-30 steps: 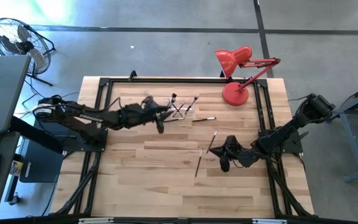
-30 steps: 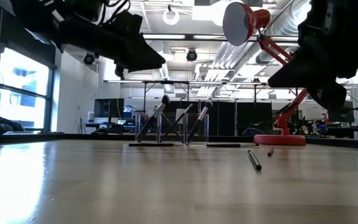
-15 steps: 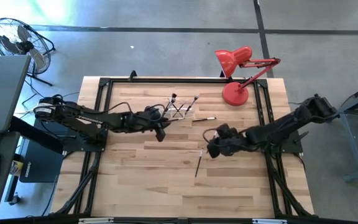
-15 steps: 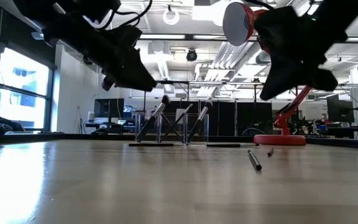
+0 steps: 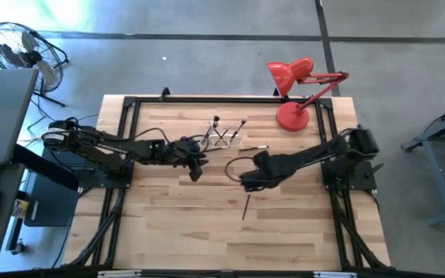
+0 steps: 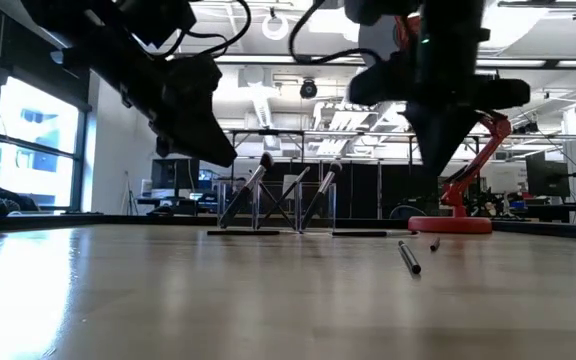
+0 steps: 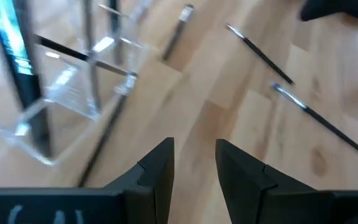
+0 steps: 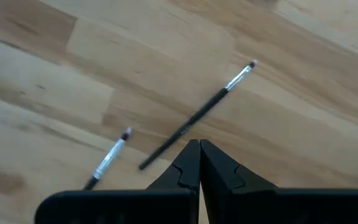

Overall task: Put items in baskets/containers
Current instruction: Put the black eyeshadow brush into the transparent organizer

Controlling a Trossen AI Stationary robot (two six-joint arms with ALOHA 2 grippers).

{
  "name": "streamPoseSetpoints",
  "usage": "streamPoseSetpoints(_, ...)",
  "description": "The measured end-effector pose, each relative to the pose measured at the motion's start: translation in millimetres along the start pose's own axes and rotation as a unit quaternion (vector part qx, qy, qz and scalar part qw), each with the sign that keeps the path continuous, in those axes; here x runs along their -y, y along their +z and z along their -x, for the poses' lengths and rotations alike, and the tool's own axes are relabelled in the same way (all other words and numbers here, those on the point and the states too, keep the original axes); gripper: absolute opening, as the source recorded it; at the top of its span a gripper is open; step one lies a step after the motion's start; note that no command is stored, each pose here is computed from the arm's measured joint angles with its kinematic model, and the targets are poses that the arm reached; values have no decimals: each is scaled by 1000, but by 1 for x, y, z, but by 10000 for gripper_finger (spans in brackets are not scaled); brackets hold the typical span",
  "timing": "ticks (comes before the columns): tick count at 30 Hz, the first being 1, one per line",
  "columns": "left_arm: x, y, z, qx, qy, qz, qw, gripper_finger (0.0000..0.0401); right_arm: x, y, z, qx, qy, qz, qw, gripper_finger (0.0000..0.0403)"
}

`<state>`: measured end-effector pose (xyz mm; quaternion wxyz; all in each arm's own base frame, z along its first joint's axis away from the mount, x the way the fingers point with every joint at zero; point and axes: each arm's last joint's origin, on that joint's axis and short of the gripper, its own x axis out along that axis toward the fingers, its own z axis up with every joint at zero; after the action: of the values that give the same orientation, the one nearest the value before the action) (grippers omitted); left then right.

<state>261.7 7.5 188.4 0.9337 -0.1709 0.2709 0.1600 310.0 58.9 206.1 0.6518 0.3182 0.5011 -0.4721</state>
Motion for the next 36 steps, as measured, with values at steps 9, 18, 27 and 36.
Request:
streamPoseSetpoints(9, 0, -7, 0, -50, -29, -55, 997, 117, -15, 5, -23, -11, -47, -113, 992, 21)
streamPoseSetpoints(18, -3, -15, 1, -91, -29, -63, 993, 117, -12, 6, -36, -15, -58, -162, 985, 82)
streamPoseSetpoints(27, -3, -17, 2, -108, -45, -62, 991, 117, -4, -7, -70, -41, -33, -180, 982, 123)
streamPoseSetpoints(36, -1, -14, 1, -96, -62, -62, 991, 117, -2, -18, -86, -42, 34, 41, 998, 65)
